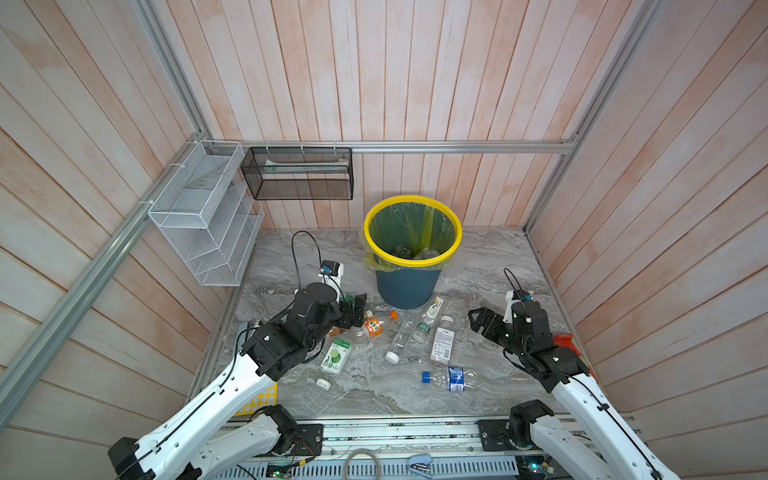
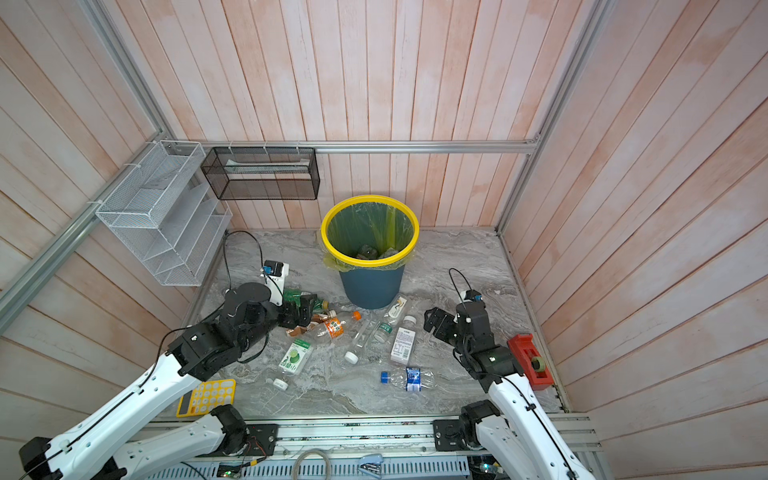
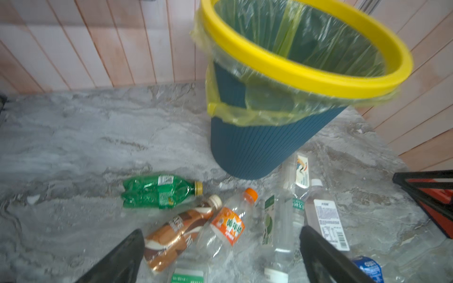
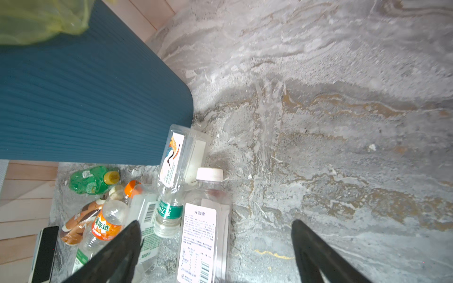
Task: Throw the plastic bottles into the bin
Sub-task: 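Move the left gripper back down onto the green lime-label juice bottle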
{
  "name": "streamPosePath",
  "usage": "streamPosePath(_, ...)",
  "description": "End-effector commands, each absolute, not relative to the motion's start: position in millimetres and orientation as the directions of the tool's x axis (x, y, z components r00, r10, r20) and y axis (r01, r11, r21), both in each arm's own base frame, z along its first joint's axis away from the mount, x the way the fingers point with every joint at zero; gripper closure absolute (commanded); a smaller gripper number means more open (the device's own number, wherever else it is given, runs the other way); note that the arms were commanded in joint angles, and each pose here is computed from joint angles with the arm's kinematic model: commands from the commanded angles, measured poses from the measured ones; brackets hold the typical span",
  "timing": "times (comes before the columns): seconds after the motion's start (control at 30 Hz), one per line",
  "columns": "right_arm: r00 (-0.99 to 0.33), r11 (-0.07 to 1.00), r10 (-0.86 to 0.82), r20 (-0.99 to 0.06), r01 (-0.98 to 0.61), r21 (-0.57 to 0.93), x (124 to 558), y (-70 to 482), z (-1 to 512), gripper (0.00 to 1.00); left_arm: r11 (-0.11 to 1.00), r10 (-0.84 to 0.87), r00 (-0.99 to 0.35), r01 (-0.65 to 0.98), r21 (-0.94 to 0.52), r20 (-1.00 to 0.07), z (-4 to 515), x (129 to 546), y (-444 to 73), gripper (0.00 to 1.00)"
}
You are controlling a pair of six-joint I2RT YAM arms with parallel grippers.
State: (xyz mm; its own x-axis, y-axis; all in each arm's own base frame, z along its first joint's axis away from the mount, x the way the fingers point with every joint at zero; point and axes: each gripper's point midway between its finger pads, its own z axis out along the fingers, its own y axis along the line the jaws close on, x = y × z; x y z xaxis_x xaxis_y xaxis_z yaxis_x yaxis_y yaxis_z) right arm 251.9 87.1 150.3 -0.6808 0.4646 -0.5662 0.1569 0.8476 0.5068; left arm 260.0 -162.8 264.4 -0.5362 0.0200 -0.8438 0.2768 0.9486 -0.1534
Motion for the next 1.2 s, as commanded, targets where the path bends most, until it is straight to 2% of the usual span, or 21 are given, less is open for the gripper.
streamPosePath(0.0, -0.699, 0.855, 0.470, -0.539, 0.209, 0.475, 248.0, 86.7, 135.0, 0.03, 0.973, -0.053, -0.613, 0.145, -0.179, -0.788, 230.3, 250.2, -139.0, 0.00)
streamPosePath(0.23, -0.689, 0.850, 0.486, -0.537, 0.230, 0.475, 250.9, 88.1, 129.6, 0.00, 0.976, -0.136, -0.705, 0.027, -0.218, -0.696, 177.2, 229.8, -119.5, 0.00)
streamPosePath(0.47, -0.667, 0.843, 0.501, -0.551, 0.235, 0.483, 251.2, 85.0, 130.1, 0.00, 0.968, -0.152, -0.803, -0.004, -0.249, -0.576, 124.9, 213.0, -126.2, 0.00)
streamPosePath(1.17, -0.672, 0.859, 0.476, -0.567, 0.218, 0.463, 255.1, 85.6, 119.4, 0.01, 0.990, -0.048, -0.907, 0.011, -0.140, -0.417, 63.1, 212.8, -138.9, 0.00)
